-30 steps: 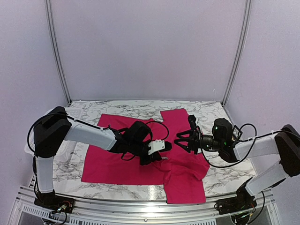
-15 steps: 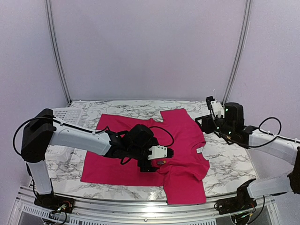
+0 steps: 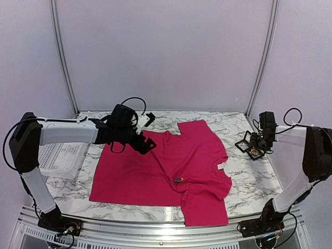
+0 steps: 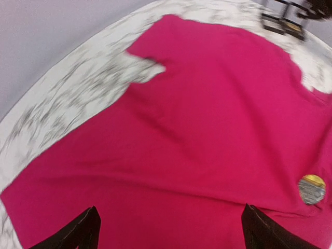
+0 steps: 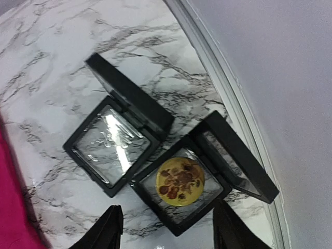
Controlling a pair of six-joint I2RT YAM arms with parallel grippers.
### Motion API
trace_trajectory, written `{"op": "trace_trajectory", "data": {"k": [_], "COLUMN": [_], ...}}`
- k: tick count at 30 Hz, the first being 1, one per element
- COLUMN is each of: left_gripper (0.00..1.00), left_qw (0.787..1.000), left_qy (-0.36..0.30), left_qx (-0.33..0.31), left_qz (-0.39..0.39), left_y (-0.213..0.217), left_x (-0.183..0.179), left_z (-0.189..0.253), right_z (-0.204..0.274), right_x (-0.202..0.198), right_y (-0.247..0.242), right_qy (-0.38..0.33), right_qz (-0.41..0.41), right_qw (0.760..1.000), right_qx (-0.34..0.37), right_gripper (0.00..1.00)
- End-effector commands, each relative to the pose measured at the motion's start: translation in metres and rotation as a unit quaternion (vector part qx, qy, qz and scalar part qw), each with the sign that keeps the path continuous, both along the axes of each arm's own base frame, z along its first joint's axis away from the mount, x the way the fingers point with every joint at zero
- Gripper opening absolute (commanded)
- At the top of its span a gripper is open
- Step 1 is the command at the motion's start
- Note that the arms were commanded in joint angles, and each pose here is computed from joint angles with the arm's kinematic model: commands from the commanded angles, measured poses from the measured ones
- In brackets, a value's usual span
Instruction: Pin the brooch onto the clothing
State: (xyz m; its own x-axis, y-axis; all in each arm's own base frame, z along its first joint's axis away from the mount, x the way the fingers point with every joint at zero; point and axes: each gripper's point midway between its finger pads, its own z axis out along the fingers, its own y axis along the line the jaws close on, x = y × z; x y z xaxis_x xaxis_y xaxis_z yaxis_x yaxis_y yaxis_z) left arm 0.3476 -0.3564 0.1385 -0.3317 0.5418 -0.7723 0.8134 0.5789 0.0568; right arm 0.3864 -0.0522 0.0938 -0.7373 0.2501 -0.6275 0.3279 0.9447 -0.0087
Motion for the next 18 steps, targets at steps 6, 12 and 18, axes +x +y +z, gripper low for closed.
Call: {"op": "trace_trajectory", "data": {"k": [6, 12, 18], "left_gripper": [0.97, 0.97, 0.97], "left_qw": [0.983, 0.987, 0.99], "left_qy": [0.07, 0.068, 0.077], "left_qx": [-0.037, -0.044, -0.056], "left_qz": [0.165, 0.137, 0.108], "left_y": [0.06, 0.052, 0.045], "left_x": [0.028, 0.026, 0.017], "left_z": [-0.04, -0.036, -0.033], "right_z": [-0.021, -0.042, -0.054], "right_x": [0.013, 0.025, 0.029], "right_y": [-0.033, -0.028, -0.034], "right_qy": [0.003, 0.018, 0.024], "right_qz": [-0.047, -0.034, -0.028], "right_qw": [0.999, 0.999, 0.999], "right_qx": [-0.001, 0.019, 0.005], "right_gripper": [0.69, 0.68, 0.68]}}
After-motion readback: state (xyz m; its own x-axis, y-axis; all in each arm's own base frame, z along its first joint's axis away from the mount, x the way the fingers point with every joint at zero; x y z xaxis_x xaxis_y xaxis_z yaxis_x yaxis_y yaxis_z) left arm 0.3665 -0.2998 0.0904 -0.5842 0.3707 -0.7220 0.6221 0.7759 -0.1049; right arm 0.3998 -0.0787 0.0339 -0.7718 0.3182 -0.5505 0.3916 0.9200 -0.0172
